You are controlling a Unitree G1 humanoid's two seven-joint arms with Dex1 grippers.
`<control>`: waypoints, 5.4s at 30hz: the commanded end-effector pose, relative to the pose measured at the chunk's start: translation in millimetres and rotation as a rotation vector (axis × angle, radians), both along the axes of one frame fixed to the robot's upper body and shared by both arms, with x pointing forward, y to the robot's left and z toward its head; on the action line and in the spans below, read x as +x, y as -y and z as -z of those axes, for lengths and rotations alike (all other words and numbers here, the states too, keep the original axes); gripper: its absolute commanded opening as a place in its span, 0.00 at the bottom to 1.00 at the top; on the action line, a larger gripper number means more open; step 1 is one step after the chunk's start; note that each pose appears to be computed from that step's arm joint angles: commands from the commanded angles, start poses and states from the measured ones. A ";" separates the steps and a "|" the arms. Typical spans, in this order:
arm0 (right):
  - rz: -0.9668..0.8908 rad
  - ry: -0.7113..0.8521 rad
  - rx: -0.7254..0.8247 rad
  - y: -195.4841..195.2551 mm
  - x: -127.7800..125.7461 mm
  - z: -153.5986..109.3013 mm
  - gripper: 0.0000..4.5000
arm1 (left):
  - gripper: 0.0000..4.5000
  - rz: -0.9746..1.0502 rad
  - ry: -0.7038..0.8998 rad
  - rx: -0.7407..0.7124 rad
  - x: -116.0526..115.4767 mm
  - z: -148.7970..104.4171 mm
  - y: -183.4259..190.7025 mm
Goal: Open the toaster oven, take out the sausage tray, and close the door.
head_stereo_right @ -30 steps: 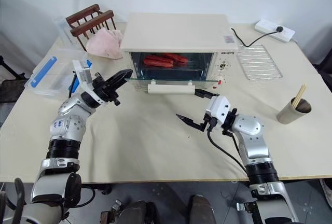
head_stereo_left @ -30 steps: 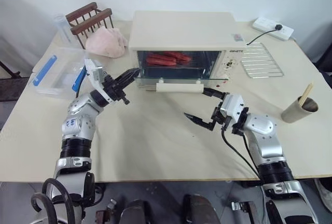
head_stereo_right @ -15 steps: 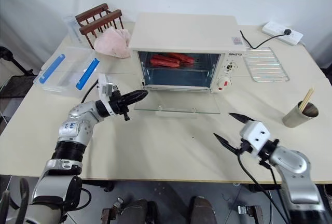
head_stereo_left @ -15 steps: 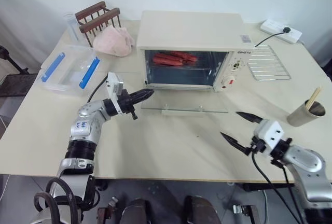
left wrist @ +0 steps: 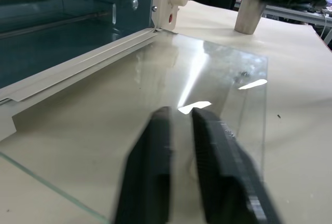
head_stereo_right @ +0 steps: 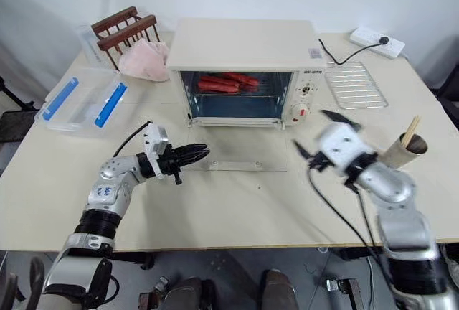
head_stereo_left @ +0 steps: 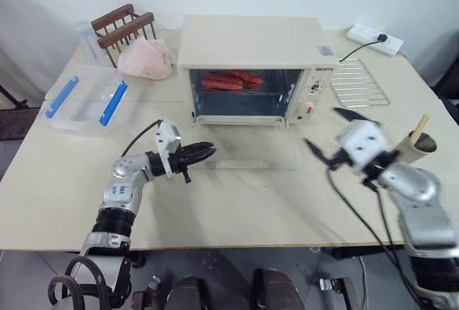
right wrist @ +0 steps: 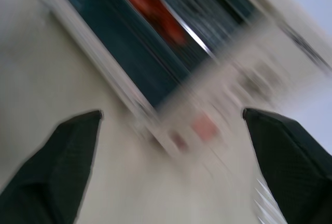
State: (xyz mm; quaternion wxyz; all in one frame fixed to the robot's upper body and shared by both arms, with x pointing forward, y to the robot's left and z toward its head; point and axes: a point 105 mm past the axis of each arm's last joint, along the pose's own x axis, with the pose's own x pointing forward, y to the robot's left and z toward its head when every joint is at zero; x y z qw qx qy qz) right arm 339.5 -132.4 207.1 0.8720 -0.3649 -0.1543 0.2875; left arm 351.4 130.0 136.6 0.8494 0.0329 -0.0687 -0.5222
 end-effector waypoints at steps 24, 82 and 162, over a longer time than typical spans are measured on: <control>0.252 0.321 -0.341 -86.7 116.3 -12.2 0.79 | 1.00 -0.290 0.113 -0.140 -51.3 -22.7 -57.1; 0.092 0.568 -0.353 -117.2 94.0 -46.0 0.00 | 1.00 -0.185 0.226 -0.294 36.6 -128.5 -33.2; -0.367 0.498 -0.489 -62.9 -54.2 6.8 0.00 | 1.00 -0.047 -1.033 -0.409 -15.9 -63.1 -55.8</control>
